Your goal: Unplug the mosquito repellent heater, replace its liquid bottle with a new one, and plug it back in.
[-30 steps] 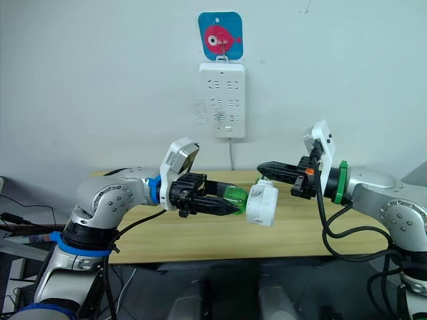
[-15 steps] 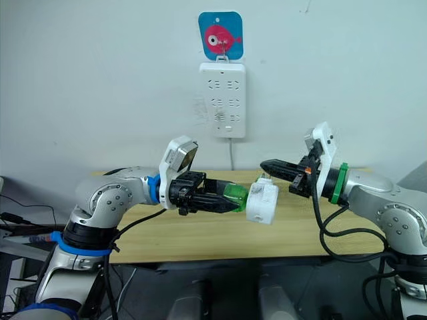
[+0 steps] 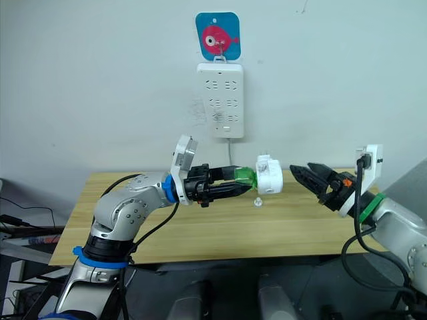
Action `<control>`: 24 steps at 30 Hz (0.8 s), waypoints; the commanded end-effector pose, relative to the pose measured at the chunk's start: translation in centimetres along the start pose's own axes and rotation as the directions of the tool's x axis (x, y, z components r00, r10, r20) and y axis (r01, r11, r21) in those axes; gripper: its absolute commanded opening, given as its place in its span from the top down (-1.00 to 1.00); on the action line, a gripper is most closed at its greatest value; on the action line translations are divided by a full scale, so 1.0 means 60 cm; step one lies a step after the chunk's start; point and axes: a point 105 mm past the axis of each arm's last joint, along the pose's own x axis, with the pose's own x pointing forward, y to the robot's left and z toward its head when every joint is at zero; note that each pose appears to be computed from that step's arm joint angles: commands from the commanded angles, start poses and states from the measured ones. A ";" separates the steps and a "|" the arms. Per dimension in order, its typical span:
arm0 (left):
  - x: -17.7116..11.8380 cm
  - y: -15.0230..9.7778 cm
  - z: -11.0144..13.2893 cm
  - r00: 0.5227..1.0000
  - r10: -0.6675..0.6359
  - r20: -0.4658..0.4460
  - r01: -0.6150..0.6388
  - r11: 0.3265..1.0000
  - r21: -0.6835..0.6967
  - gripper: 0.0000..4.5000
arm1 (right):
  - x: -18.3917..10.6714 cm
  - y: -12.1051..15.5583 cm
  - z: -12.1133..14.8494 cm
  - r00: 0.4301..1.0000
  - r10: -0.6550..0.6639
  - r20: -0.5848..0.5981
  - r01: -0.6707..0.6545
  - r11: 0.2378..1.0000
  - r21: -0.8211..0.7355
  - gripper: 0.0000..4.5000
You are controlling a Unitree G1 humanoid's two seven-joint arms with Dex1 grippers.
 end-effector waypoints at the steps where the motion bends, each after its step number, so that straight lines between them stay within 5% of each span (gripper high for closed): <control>1: 0.004 -0.001 0.021 0.998 0.026 0.061 -0.028 0.999 0.029 -0.01 | -0.011 0.019 0.014 0.995 -0.017 0.101 0.013 0.999 0.043 -1.00; 17: 0.001 -0.016 0.024 0.997 -0.063 0.036 0.063 0.998 0.000 -0.01 | -0.008 0.077 -0.010 0.995 0.061 0.085 -0.079 0.970 0.229 -1.00; 24: -0.007 -0.027 0.027 0.984 -0.175 -0.028 0.175 0.985 -0.009 -0.01 | -0.018 0.100 -0.031 0.971 0.229 -0.073 -0.196 0.930 0.311 -1.00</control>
